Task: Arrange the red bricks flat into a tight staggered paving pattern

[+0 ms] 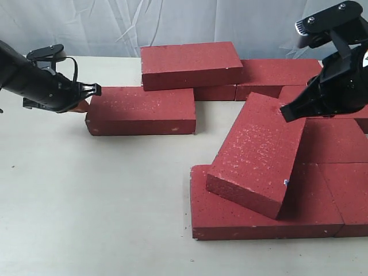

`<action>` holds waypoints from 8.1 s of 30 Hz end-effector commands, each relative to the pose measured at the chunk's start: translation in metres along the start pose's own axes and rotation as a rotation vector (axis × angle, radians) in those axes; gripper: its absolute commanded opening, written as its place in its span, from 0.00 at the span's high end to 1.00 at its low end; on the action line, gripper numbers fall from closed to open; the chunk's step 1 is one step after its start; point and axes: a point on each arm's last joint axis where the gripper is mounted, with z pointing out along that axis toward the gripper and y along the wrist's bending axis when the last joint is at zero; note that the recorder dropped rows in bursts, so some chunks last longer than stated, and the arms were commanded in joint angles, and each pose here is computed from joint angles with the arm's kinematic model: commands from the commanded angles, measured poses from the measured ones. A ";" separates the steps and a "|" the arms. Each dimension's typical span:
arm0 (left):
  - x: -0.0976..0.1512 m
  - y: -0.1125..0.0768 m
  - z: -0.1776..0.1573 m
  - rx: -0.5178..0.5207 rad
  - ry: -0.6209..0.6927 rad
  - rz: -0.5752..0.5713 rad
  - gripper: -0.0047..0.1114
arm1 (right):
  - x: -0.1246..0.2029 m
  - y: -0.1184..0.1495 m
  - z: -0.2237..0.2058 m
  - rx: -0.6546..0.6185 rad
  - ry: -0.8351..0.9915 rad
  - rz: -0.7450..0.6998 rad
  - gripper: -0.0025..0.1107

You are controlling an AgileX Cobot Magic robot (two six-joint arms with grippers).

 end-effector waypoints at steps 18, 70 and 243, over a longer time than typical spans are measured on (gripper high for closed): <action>-0.001 -0.023 0.004 0.007 -0.051 0.014 0.94 | -0.061 0.080 0.082 -0.428 0.023 -0.123 0.99; 0.021 -0.081 0.035 0.046 -0.043 0.107 0.94 | -0.095 0.051 0.211 -0.153 0.353 -0.204 0.99; 0.030 -0.094 0.005 0.086 0.011 0.288 0.96 | 0.021 -0.056 0.071 -0.164 0.527 0.233 0.99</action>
